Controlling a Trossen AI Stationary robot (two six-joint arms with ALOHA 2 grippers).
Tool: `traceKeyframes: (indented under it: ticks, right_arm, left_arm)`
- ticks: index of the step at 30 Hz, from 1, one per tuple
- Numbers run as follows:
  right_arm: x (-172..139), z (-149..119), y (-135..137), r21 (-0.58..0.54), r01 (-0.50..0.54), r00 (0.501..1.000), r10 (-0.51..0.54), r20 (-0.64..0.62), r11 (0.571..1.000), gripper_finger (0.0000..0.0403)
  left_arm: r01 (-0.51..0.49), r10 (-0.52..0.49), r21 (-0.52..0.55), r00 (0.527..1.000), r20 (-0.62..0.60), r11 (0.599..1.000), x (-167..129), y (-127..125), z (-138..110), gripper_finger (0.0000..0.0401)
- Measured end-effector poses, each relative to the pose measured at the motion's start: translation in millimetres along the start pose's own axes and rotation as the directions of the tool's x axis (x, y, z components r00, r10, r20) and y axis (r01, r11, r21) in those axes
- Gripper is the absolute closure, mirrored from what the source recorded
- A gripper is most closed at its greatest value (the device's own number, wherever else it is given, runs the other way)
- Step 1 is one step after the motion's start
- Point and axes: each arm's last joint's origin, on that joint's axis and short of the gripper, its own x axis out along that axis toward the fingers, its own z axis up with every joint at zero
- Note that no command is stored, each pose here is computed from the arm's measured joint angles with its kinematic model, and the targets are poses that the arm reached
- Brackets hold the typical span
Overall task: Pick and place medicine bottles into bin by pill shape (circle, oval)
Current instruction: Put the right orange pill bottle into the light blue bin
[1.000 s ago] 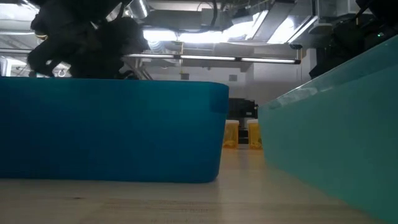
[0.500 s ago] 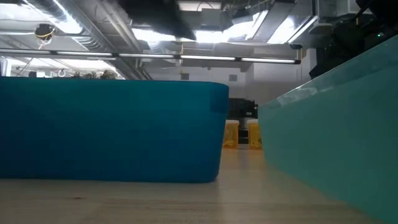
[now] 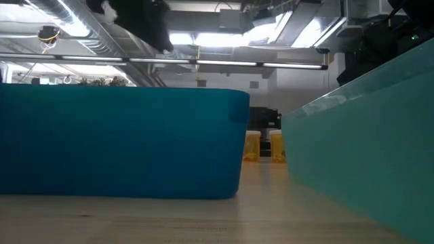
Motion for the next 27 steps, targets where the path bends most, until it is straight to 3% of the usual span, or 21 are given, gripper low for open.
traceKeyframes:
  ticks: [6,11,16,20,27]
  right_arm:
    - [0,0,0,0.002,0.001,1.000,-0.001,0.000,1.000,0.0116]
    - [0,0,0,0.003,0.000,1.000,0.000,0.000,1.000,0.0116]
    - [0,0,0,0.001,0.001,1.000,-0.001,0.000,1.000,0.0116]
    - [0,0,0,0.000,0.008,1.000,-0.008,0.004,1.000,0.0116]
    - [0,1,-3,0.001,0.094,0.994,-0.094,0.052,0.996,0.0116]
  left_arm:
    - [-0.046,0.059,-0.173,0.996,0.067,0.984,-48,33,-27,0.0224]
    - [-0.109,0.155,-0.290,0.978,0.139,0.951,-60,47,-47,0.0224]
    - [-0.164,0.244,-0.377,0.954,0.175,0.912,-36,48,-63,0.0224]
    - [-0.196,0.276,-0.383,0.947,0.166,0.903,-10,45,-75,0.0224]
    - [-0.201,0.279,-0.450,0.954,0.112,0.870,11,39,-93,0.0224]
